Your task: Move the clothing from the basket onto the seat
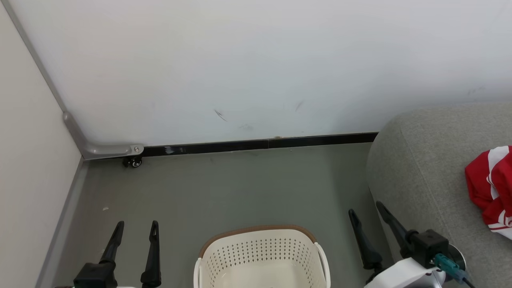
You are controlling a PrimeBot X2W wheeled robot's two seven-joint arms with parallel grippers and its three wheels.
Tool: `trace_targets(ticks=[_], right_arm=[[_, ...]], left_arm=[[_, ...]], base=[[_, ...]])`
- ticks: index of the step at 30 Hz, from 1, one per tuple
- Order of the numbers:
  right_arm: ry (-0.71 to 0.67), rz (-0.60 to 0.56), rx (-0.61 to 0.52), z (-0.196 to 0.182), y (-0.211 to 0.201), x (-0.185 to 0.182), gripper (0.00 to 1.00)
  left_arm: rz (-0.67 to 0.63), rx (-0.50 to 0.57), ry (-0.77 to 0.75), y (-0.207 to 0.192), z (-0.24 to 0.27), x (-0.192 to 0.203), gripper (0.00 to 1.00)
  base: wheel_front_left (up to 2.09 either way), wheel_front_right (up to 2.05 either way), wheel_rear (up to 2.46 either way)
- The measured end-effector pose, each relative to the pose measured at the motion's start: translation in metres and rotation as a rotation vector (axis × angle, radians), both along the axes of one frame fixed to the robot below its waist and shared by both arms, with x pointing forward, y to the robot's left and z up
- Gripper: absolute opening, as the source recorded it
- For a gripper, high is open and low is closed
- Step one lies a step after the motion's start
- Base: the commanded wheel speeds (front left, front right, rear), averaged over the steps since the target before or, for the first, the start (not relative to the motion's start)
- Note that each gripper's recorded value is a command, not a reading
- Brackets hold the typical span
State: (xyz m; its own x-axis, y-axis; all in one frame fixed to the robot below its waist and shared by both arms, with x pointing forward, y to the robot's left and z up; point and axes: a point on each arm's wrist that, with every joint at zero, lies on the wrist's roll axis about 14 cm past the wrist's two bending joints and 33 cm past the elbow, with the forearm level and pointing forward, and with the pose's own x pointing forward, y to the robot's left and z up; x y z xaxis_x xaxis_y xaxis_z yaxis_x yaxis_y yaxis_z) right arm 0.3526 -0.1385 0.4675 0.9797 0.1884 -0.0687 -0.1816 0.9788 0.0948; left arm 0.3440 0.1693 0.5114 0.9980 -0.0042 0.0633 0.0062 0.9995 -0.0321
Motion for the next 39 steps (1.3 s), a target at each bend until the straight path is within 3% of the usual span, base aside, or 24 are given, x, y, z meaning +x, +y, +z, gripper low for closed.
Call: trace_targets(ticks=[12, 39], right_arm=[[0.025, -0.004, 0.001, -0.009, 0.001, -0.016, 1.00], [0.012, 0.002, 0.038, 0.002, 0.005, -0.013, 1.00]], left_arm=[[0.023, 0.006, -0.007, 0.000, 0.001, -0.004, 1.00], [0.050, 0.051, 0.038, 0.007, -0.015, -0.005, 1.00]], base=[[0.00, 0.00, 0.00], [0.00, 0.00, 0.00]])
